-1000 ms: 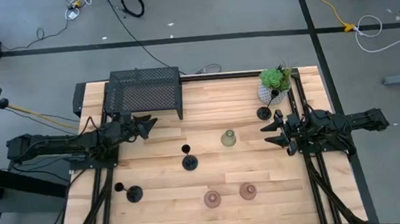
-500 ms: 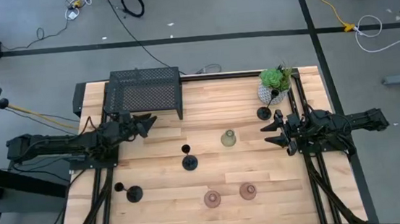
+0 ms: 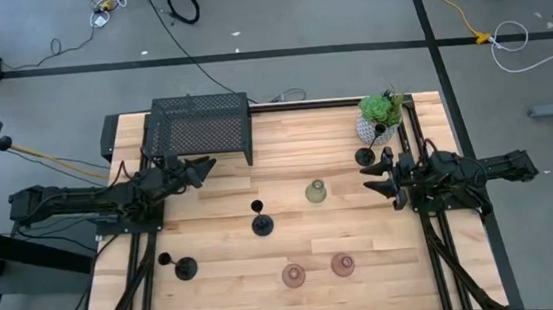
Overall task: Pick & Place candle stick holders
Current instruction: Put the right black candle holder on the shelf
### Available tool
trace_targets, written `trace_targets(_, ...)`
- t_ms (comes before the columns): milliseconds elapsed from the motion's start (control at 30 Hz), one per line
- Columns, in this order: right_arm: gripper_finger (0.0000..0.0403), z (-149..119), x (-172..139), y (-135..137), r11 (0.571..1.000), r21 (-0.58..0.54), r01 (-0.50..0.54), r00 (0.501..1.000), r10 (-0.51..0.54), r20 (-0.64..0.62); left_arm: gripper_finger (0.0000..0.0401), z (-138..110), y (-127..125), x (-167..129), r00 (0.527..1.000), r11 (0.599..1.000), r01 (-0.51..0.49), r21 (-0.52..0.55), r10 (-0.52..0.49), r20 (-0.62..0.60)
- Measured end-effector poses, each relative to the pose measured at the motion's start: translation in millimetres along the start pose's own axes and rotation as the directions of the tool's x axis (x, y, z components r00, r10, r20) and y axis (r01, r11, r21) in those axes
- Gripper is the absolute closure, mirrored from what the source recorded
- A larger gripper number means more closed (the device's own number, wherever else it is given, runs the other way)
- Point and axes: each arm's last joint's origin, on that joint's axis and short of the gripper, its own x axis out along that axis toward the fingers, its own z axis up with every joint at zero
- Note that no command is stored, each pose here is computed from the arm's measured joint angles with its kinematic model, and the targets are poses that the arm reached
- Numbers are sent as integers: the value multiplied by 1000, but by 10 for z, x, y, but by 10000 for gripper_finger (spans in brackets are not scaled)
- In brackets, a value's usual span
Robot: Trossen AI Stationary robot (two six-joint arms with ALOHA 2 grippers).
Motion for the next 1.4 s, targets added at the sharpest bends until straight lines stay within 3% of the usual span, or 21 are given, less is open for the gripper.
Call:
trace_targets(133,204,30,-1,9,1000,29,-10,1000,9,30,124,1,-1,0,1000,1000,0,-1,0,1)
trace_targets(500,204,91,-5,22,970,239,-39,995,17,95,124,1,-1,0,1000,1000,0,-1,0,1)
trace_targets(833,204,239,-31,29,884,461,-80,964,-50,263,124,1,-1,0,1000,1000,-1,-1,1,1)
trace_targets(1000,204,326,-61,24,872,483,-81,925,-114,362,124,0,0,0,1000,1000,-1,-1,1,1)
trace_targets(1167,204,442,-101,54,891,436,-125,894,-89,438,124,1,-1,0,1000,1000,-1,-1,1,1)
trace_targets(1300,210,647,-147,98,914,403,-47,913,-125,388,124,0,0,0,1000,1000,-1,-1,1,1)
trace_targets(1400,222,836,-243,121,917,379,125,947,-224,230,124,1,-1,0,1000,1000,-1,-1,1,1)
